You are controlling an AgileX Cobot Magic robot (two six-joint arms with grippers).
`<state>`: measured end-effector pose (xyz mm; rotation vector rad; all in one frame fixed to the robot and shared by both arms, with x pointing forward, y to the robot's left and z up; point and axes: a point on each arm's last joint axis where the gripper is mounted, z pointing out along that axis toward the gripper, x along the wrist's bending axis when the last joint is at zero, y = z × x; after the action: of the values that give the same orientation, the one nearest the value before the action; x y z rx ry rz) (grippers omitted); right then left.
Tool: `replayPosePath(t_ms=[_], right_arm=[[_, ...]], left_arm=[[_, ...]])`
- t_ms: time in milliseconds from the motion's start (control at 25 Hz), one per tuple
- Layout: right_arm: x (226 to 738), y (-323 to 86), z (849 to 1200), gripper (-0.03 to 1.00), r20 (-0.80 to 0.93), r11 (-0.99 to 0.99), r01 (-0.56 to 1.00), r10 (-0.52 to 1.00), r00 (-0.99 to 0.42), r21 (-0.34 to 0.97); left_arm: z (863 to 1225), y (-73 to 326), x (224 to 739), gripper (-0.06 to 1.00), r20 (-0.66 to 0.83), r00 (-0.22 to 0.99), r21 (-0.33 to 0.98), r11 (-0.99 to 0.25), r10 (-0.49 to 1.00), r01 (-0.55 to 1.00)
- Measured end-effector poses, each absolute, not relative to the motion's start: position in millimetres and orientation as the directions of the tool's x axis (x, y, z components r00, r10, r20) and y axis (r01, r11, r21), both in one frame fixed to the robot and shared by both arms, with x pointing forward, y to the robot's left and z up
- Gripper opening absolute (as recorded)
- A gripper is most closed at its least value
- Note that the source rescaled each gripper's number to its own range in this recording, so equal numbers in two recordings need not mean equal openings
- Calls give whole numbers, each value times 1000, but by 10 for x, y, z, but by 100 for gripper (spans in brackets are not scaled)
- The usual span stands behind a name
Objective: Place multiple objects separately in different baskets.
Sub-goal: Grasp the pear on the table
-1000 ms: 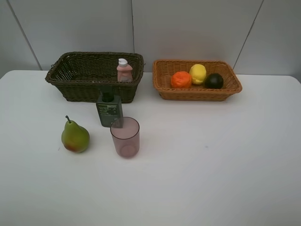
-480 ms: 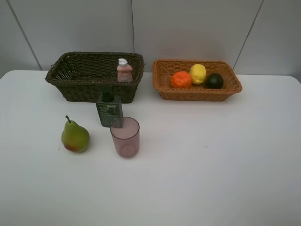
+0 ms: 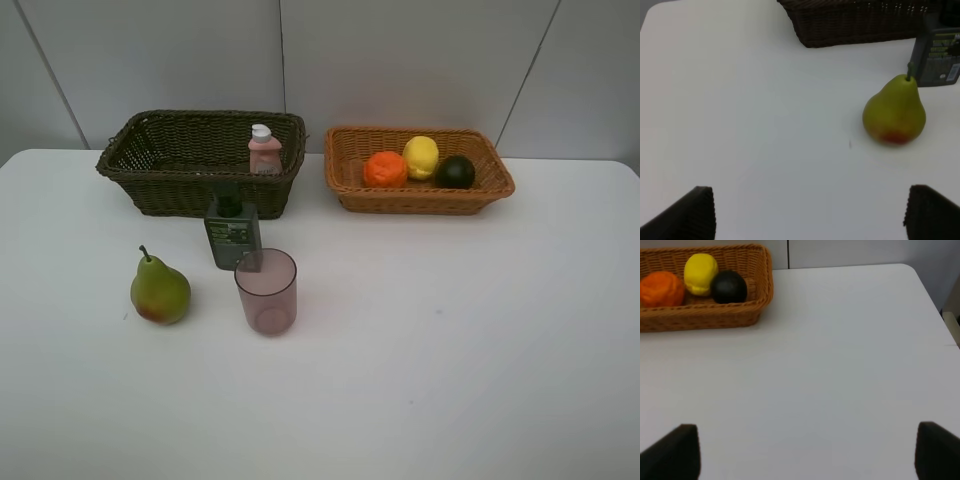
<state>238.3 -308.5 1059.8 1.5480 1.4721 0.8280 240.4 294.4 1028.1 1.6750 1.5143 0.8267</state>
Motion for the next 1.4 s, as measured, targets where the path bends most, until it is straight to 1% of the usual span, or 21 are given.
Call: replayPosePath(t_ms=[1160, 1400], right_arm=[[2383, -3085, 10598, 88, -78, 26, 449, 992, 98, 893], [2383, -3085, 10598, 88, -78, 26, 449, 992, 98, 893]], left_arm=[[10280, 2959, 2405, 100, 10, 95, 844, -59, 995, 533], [10289, 2981, 2405, 100, -23, 45, 846, -5, 999, 533]])
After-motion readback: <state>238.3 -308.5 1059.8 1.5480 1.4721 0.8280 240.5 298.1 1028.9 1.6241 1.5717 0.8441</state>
